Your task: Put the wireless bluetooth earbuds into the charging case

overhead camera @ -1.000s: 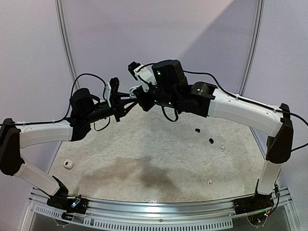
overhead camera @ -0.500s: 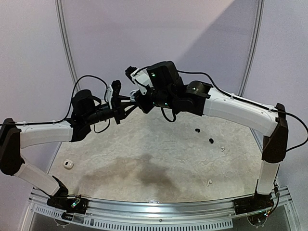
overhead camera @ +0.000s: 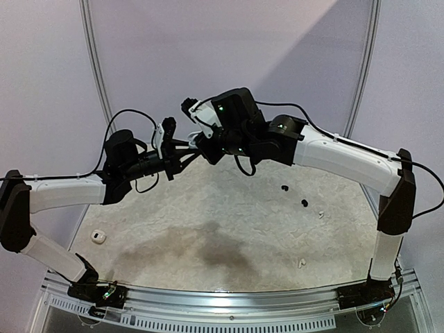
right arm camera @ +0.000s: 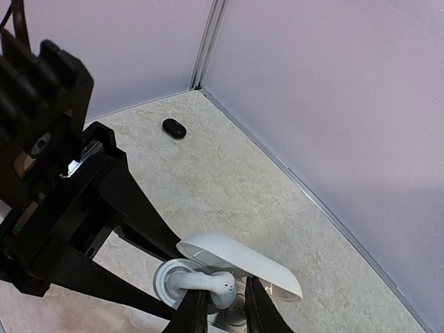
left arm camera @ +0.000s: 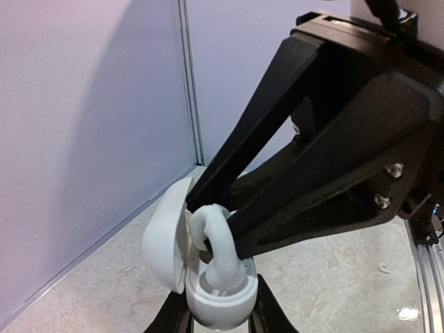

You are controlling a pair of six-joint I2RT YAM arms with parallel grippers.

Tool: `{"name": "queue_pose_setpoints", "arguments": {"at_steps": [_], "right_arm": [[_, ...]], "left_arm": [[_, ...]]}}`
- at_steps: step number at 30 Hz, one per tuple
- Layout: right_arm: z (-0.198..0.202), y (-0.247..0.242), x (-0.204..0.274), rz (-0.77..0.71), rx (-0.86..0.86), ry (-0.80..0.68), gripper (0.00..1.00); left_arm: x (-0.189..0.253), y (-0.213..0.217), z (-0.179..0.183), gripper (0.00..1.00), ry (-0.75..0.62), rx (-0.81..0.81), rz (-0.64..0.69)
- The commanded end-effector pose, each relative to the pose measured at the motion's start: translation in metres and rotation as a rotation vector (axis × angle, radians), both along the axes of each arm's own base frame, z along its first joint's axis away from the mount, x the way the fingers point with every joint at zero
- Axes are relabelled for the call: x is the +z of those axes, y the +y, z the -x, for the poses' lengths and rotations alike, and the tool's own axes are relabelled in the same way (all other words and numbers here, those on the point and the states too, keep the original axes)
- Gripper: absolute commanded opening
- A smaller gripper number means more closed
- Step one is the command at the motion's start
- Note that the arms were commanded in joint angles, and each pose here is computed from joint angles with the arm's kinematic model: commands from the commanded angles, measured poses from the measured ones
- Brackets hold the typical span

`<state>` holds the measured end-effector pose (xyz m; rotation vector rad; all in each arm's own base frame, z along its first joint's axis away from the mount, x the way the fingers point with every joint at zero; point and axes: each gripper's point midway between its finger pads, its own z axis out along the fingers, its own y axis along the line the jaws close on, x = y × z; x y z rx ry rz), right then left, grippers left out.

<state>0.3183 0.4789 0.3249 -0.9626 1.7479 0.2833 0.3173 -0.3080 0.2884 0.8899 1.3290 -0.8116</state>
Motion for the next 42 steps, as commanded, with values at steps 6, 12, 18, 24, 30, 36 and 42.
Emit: {"name": "queue_pose_setpoints", "arguments": {"at_steps": [6,12,18,24,30,36,42], "right_arm": [[0.003,0.006,-0.048,0.11,0.008,0.107,0.15],[0.008,0.011,-0.028,0.029,0.02,0.128,0.02],[0.011,0.005,0.021,-0.114,0.012,0.1,0.0],[0.015,-0.009,0.058,-0.238,-0.024,0.112,0.0],[0.0,-0.077,0.044,-0.258,-0.251,0.237,0.0],[-0.001,-0.175,-0.084,-0.057,-0.676,0.591,0.0],[0.055,-0.2,-0.209,0.172,-0.812,1.004,0.03]], "left_arm": [[0.023,-0.003,0.005,0.0,-0.087,-0.002,0.046],[0.01,0.003,-0.003,0.0,-0.016,0.053,0.027],[-0.006,0.007,-0.007,0.0,0.04,0.09,-0.011],[-0.012,0.012,-0.011,0.0,0.057,0.128,-0.023],[-0.017,0.015,-0.008,0.0,0.094,0.133,-0.01],[-0.015,0.017,-0.005,0.0,0.082,0.131,0.004],[-0.017,0.018,0.0,0.0,0.083,0.12,0.011]]}}
